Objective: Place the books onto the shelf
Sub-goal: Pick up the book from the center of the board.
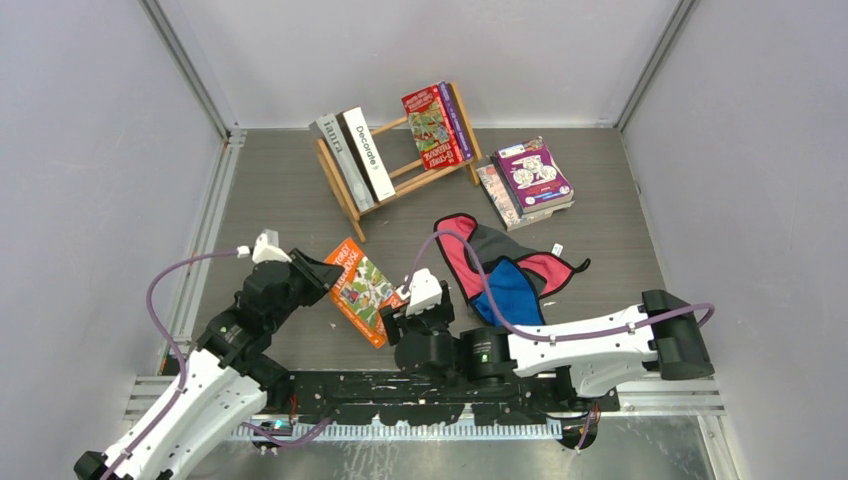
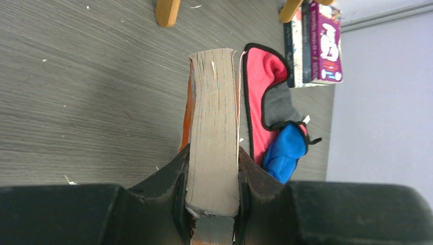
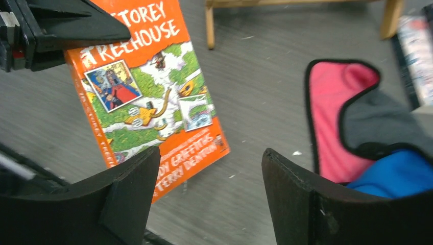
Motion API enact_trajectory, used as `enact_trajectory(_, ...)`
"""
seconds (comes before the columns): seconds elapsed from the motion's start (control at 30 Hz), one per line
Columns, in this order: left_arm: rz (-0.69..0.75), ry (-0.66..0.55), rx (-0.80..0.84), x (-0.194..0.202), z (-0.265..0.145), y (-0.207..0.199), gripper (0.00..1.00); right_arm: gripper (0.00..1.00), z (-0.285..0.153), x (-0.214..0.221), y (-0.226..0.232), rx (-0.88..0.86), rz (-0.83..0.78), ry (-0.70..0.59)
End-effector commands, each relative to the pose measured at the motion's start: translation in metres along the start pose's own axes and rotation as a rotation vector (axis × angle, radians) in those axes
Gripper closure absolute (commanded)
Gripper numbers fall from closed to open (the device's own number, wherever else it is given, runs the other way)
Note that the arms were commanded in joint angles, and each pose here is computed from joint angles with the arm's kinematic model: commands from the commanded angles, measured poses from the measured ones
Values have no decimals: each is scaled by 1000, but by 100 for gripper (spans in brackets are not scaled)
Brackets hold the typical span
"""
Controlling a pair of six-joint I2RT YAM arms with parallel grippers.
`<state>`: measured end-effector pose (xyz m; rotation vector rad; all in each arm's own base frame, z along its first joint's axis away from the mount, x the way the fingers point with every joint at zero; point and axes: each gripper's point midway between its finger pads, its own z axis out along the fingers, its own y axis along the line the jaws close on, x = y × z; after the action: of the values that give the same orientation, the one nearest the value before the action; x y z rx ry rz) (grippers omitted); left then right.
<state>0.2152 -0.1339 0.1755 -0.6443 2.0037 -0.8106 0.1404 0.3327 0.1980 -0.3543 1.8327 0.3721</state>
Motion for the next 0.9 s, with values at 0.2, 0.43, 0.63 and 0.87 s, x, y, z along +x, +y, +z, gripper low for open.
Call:
enact_trajectory(0.2,63,-79,57,-35,-6,-43,100,31,-12,-65,-20,36,0,-173)
enact_trajectory(0.43,80,-65,45,-33,1,-56,100,26,-5,-63,-3,28,-100,-142)
enact_trajectory(0.63,112,-82,40,-36,0,-64,100,33,-3,-75,1,63,-102,-173)
enact_trajectory(0.87,137,-69,15,-31,9,-71,100,31,-9,-59,37,1,-295,-112)
